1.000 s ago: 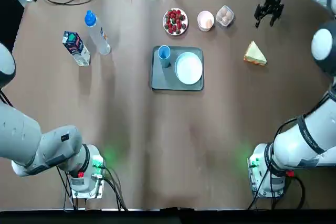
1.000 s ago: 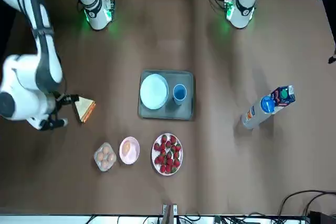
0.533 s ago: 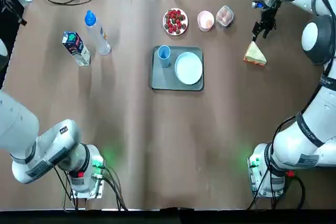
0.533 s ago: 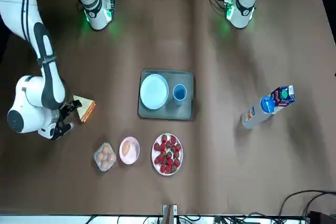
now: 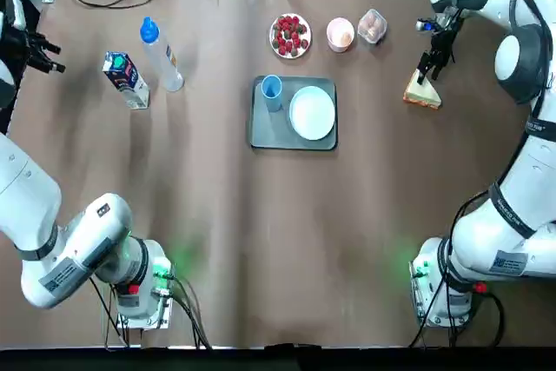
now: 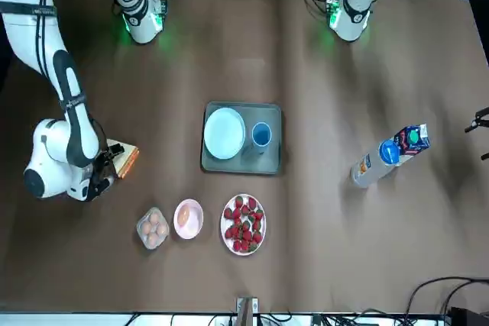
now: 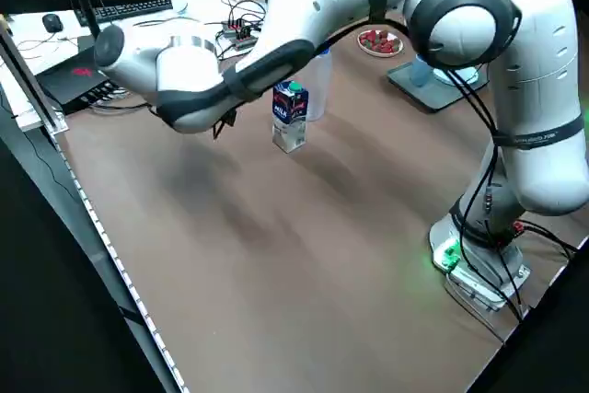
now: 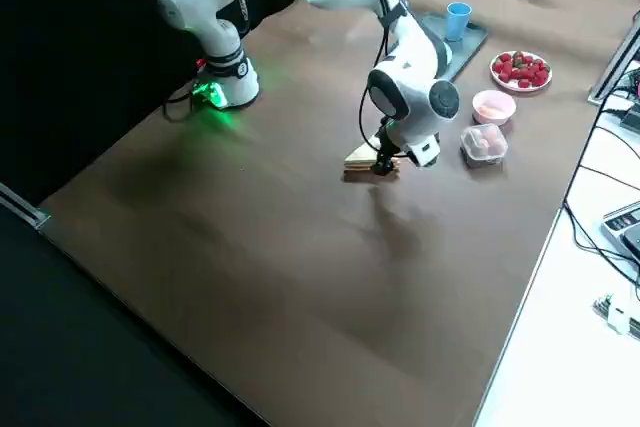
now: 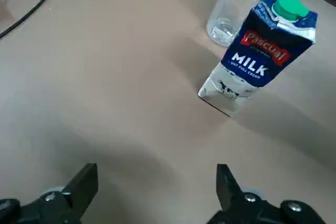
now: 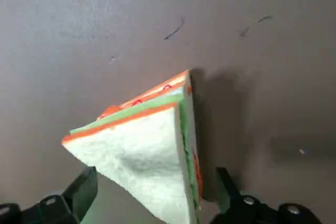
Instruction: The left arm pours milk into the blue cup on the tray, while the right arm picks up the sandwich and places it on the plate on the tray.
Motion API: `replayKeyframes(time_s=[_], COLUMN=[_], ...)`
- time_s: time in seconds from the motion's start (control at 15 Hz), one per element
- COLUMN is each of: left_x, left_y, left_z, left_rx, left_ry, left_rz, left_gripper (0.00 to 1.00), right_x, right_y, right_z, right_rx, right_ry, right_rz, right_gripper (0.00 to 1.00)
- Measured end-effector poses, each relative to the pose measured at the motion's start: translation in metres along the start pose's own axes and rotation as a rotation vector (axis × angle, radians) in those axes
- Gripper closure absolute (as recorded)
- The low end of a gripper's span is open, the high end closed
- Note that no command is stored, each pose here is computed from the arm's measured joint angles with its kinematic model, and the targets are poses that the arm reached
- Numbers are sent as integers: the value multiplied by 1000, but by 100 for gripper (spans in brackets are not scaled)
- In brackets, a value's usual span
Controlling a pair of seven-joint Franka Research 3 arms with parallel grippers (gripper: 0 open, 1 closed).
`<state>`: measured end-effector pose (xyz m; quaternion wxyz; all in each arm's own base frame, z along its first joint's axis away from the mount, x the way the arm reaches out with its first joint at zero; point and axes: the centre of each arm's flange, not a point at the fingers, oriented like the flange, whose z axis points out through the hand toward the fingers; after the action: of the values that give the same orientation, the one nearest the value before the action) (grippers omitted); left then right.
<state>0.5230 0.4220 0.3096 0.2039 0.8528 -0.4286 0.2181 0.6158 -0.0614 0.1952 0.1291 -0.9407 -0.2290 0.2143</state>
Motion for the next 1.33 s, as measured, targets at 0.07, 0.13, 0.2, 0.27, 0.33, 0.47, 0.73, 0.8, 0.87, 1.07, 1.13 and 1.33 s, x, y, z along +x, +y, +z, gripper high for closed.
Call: replayKeyframes(time_s=[0.07,0.13,0.2,0.27,0.33,0.47,0.73,0.8,0.87,1.07,1.13,1.33], left_x=[-3,0,6,14,24,44,59,53,45,20,14,1], left_y=[-2,-3,-4,-4,-4,-2,5,6,5,5,6,16], left_z=[4,6,10,16,22,34,48,52,58,88,97,117], left_rx=[-1,-1,-9,-20,-29,-67,-145,-153,-154,-176,-200,-295], left_ry=[12,20,26,30,36,70,202,231,258,353,353,356], left_rz=[7,10,18,25,36,63,58,78,118,217,224,259], left_gripper=[0,0,0,0,0,0,0,0,0,0,0,1], right_x=[1,1,1,1,0,-1,0,2,4,22,27,41], right_y=[0,-1,-1,0,0,1,-3,-7,-13,-61,-78,-143], right_z=[5,10,14,15,15,14,10,7,1,-45,-56,-78], right_rx=[6,12,17,19,21,23,24,29,40,86,89,85], right_ry=[-7,-14,-20,-23,-26,-27,-30,-39,-53,-57,-44,-34], right_rz=[-1,-1,-1,0,1,3,-4,-10,-20,-80,-79,-48], right_gripper=[6,16,27,37,45,59,87,87,87,90,90,90])
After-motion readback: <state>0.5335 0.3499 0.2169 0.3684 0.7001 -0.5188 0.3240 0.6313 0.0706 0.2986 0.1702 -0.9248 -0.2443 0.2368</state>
